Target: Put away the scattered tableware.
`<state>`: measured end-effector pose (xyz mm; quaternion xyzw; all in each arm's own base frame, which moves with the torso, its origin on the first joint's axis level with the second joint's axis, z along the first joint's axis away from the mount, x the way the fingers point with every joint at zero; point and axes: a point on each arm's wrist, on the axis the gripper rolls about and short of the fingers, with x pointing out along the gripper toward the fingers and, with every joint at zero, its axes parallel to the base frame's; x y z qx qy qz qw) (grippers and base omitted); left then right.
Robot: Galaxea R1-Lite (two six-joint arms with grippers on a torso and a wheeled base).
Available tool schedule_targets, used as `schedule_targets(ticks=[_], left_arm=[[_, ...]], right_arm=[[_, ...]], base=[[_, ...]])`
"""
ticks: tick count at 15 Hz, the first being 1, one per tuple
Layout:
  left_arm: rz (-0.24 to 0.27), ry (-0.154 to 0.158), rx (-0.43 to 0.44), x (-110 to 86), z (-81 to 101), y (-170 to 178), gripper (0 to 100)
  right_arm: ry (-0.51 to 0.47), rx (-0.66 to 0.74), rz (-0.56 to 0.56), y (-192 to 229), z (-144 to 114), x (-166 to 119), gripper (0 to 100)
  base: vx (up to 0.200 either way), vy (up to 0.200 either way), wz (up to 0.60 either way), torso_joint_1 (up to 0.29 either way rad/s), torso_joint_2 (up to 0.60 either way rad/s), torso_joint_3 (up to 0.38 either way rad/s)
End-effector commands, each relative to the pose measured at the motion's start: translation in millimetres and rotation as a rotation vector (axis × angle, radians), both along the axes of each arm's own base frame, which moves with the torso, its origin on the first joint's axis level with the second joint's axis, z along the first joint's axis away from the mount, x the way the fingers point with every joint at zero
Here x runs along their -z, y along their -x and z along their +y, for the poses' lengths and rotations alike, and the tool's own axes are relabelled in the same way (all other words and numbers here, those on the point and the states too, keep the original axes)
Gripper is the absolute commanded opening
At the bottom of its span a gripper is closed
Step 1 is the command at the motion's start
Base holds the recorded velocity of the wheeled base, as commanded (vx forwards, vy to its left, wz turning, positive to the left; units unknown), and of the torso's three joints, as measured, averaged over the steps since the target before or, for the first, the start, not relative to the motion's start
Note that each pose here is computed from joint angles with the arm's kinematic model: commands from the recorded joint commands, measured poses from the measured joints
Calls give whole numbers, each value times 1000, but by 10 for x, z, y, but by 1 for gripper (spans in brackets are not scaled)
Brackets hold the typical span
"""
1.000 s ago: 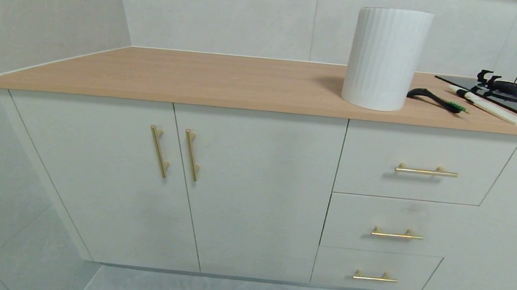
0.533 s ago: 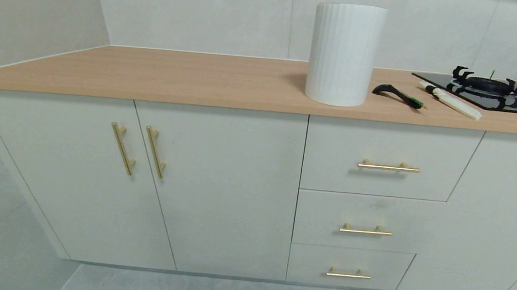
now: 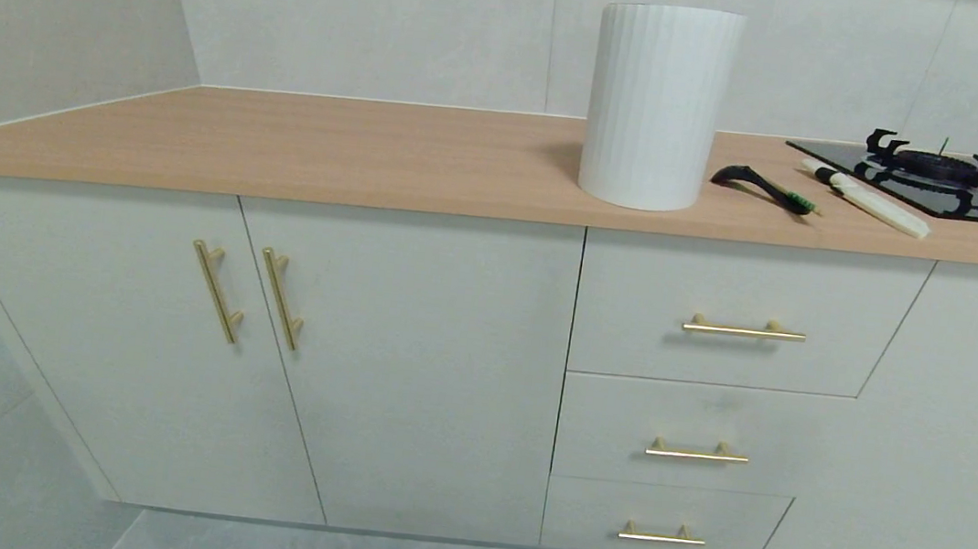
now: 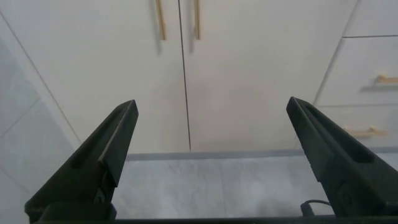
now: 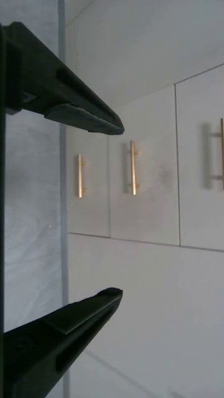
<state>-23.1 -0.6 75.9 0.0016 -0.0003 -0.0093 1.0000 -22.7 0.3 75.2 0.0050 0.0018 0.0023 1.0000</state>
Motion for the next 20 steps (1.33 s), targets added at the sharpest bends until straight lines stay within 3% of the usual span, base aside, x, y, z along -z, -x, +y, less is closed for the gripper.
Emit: schedule_targets(ticks=[1, 10, 11, 15, 20], left_arm=[[2, -1, 0, 1, 0, -1, 100], [2, -3, 0, 1, 0, -1, 100], [2, -3, 0, 1, 0, -1, 100], [2, -3, 0, 1, 0, -1, 100], [2, -3, 0, 1, 0, -1, 100]], right_arm=[[-1, 0, 1, -1, 0, 0, 100], [-1, 0, -13, 4, 0, -20, 100], [-53, -48, -132, 93, 8, -347, 100], [-48, -292, 195, -209, 55, -459, 100], [-75, -312, 591, -1140, 110, -784, 100]], base=[[200, 0, 0, 2, 7, 2], [0, 0, 0, 0, 0, 0], [0, 0, 0, 0, 0, 0], [0, 0, 0, 0, 0, 0], [0, 0, 0, 0, 0, 0]])
